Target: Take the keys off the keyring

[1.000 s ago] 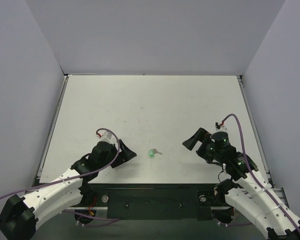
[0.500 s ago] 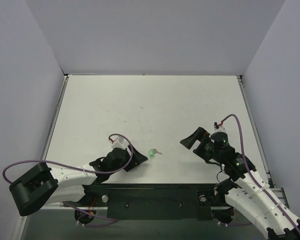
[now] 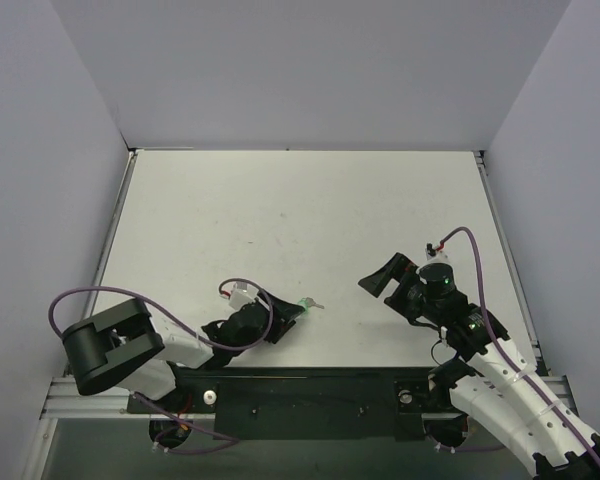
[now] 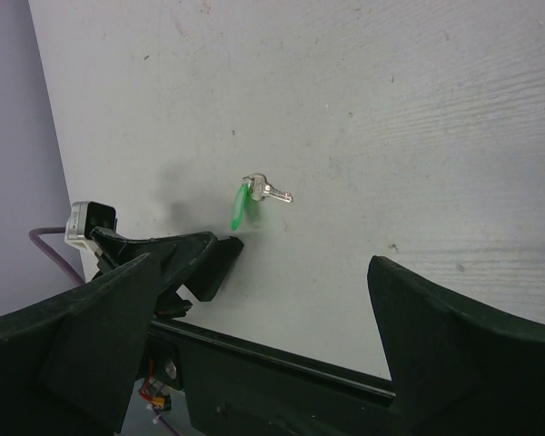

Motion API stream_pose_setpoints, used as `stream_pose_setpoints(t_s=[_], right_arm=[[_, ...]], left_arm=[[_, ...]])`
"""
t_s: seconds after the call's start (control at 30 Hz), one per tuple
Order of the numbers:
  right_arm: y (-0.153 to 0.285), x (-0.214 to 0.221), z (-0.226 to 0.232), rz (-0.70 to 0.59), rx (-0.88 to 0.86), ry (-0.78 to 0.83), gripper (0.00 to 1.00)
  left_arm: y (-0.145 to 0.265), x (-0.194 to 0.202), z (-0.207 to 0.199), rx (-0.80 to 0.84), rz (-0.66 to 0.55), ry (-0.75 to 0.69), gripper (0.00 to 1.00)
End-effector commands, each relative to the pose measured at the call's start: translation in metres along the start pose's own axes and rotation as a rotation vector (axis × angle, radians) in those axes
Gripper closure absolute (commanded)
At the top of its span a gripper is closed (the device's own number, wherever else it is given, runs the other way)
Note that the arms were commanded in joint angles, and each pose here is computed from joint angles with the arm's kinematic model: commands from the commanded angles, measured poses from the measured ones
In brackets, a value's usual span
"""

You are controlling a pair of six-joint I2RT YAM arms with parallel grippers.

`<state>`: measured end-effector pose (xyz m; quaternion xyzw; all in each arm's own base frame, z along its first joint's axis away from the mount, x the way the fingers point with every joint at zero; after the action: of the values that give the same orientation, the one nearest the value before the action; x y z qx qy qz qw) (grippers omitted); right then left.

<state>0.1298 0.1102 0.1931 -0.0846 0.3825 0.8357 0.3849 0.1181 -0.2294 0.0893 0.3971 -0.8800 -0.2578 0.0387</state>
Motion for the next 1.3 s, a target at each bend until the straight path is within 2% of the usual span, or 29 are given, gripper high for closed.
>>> stream_pose_setpoints(t_s=[0.0, 0.1, 0.3, 0.47, 0.9, 1.07, 1.27], right_arm=[[-0.002, 0.0, 0.001, -0.007, -0.008, 0.0, 0.08], [-0.002, 0.0, 0.0, -0.006, -0.001, 0.003, 0.08], [0.0, 0.0, 0.0, -0.017, 0.004, 0.003, 0.08], [0.0, 0.0, 0.0, -0.018, 0.006, 0.005, 0.08], [0.002, -0.002, 0.002, -0.018, 0.004, 0.011, 0.08], [0.003, -0.003, 0.003, -0.022, 0.003, 0.01, 0.08], [0.006, -0.004, 0.005, -0.024, -0.002, 0.01, 0.08]], left_arm=[[-0.009, 0.003, -0.003, 0.026, -0.042, 0.132, 0.34], [-0.013, 0.004, 0.0, 0.034, -0.045, 0.171, 0.44], [-0.013, 0.004, 0.011, 0.071, -0.076, 0.275, 0.45], [-0.019, 0.006, 0.021, 0.064, -0.075, 0.302, 0.45], [-0.03, 0.01, 0.034, 0.117, -0.053, 0.402, 0.54], [-0.031, 0.013, 0.041, 0.066, -0.049, 0.405, 0.54], [-0.029, 0.017, 0.04, -0.067, -0.02, 0.402, 0.45]])
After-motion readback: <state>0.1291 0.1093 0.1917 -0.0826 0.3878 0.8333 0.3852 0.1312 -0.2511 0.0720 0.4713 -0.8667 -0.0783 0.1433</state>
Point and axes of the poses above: each gripper's point midway between its finger pads, its own y axis back along the fingers, its own z axis along the line the jaws close on, x = y × z, the point moved 10 cm from there along y, back along the fingers, and after that the axes turned 1 degree about -y, right-handed, at the moved point
